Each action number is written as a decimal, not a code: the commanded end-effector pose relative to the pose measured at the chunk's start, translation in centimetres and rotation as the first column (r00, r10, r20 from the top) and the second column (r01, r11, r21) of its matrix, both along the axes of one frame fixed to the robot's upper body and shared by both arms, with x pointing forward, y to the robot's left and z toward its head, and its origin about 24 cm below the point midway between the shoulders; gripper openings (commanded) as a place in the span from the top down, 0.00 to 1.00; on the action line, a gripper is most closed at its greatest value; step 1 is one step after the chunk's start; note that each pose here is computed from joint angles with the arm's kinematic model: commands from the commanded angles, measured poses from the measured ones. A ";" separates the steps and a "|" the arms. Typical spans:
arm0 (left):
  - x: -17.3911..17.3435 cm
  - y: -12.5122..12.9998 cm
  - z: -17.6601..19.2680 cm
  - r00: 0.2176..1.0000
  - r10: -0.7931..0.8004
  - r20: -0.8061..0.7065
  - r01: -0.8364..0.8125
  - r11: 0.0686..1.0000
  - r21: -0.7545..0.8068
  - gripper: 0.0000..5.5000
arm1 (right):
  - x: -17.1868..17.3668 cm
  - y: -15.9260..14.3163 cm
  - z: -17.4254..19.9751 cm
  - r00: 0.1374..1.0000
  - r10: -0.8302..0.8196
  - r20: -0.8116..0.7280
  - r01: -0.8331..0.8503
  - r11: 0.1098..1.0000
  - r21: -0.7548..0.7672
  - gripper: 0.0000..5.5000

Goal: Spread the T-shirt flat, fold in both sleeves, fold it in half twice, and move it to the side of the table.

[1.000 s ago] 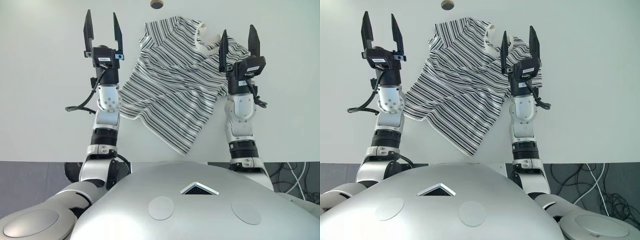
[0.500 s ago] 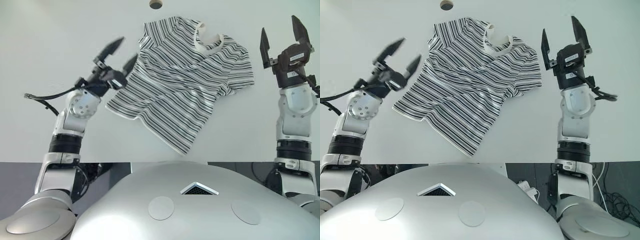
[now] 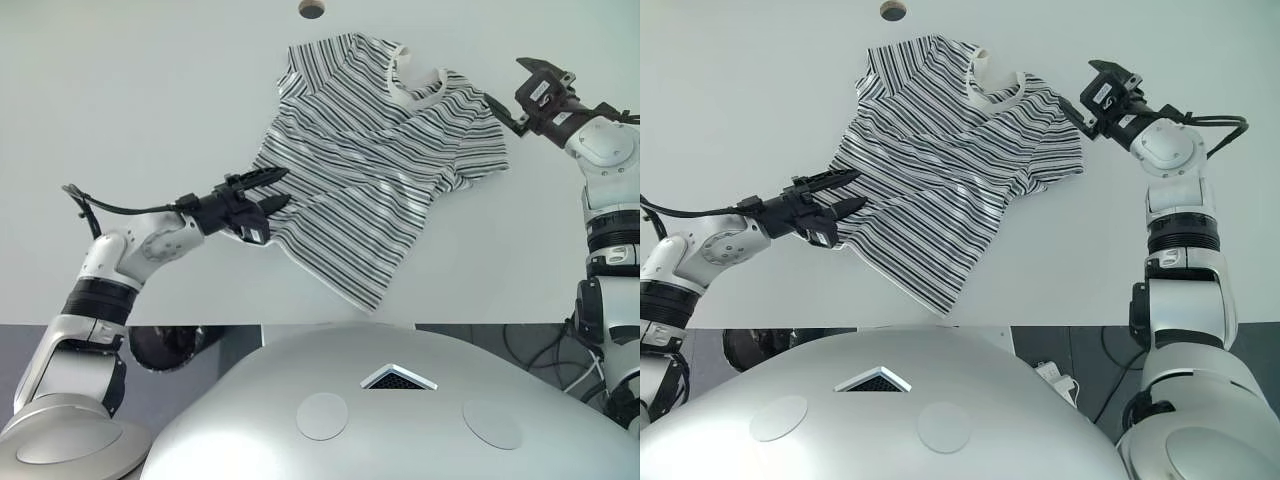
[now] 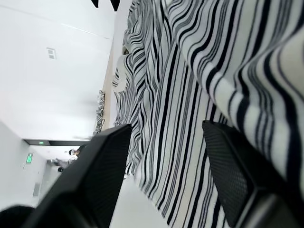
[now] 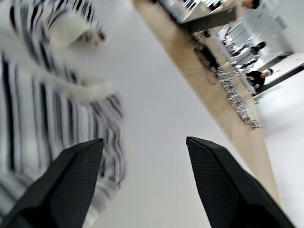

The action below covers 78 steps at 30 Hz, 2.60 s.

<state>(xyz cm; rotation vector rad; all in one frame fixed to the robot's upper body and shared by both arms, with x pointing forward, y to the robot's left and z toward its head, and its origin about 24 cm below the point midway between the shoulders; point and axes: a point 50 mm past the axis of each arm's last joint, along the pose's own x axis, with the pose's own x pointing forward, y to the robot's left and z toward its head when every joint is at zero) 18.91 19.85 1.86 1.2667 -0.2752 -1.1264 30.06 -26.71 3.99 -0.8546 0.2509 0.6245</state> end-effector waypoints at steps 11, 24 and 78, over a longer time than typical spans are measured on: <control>-5.8 -2.5 0.8 0.927 -0.061 -0.371 0.040 0.997 -0.066 0.50 | 4.5 2.2 1.1 0.986 0.149 -0.080 -0.169 0.890 -0.423 0.41; -2.7 -8.4 7.2 0.835 -0.066 -0.547 -0.291 0.790 -0.540 0.50 | 7.9 10.1 2.7 0.957 0.282 0.075 -0.219 0.864 -0.453 0.41; 9.4 -0.2 -2.0 0.971 0.211 0.115 -0.221 0.972 0.080 0.50 | -16.8 4.1 0.1 0.637 0.463 -0.616 -0.566 0.824 0.034 0.41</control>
